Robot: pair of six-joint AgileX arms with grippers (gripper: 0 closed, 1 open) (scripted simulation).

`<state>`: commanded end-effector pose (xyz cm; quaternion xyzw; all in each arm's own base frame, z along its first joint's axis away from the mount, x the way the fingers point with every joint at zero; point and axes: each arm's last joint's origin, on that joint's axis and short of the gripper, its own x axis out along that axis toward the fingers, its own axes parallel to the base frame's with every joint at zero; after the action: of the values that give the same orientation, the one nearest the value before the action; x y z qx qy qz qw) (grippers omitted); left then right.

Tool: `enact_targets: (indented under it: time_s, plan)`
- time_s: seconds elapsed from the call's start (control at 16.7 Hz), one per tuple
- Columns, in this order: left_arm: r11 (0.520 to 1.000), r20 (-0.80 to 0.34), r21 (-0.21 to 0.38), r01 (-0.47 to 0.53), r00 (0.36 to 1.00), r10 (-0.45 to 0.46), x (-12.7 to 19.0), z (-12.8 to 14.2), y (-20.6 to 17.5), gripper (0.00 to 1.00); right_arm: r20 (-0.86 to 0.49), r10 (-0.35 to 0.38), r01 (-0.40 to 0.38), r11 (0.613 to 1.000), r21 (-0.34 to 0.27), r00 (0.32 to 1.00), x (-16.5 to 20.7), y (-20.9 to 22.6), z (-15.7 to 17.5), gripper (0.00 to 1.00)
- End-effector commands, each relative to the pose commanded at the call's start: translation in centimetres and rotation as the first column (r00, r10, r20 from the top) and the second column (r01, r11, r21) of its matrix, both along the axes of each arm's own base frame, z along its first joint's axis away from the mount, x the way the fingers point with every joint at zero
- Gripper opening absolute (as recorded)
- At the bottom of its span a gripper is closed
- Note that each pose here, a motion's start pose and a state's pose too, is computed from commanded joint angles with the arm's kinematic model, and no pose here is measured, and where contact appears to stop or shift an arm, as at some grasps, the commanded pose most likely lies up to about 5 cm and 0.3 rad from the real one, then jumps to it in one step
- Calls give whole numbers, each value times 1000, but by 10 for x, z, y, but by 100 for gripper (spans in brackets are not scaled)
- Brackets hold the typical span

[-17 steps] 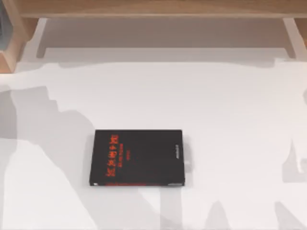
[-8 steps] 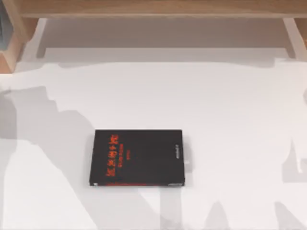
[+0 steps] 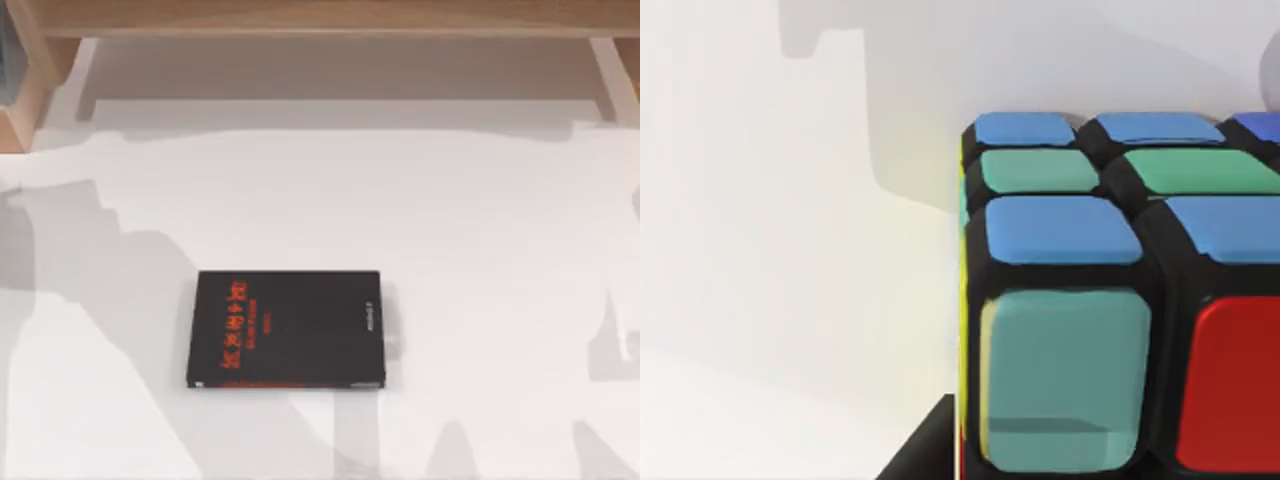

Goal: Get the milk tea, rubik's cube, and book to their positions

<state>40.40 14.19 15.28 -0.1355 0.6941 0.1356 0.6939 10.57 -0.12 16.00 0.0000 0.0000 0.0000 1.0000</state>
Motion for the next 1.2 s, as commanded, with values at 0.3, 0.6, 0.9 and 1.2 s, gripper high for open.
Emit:
enact_targets:
  time_s: [0.3,0.6,0.9,1.2]
  plan:
    - [1000,2,0,4,1000,-4,0,1,-1,0,0,0,0,1000,0,1000,0,0,0,100]
    - [1000,2,0,3,1000,-3,1,22,-1,0,0,0,0,1000,0,1000,0,0,0,100]
    - [1000,2,0,4,1000,-4,0,31,-1,0,0,0,0,1000,0,1000,0,0,0,100]
    - [997,60,41,69,996,-72,7,42,-28,0,0,0,0,1000,0,1000,0,0,0,100]
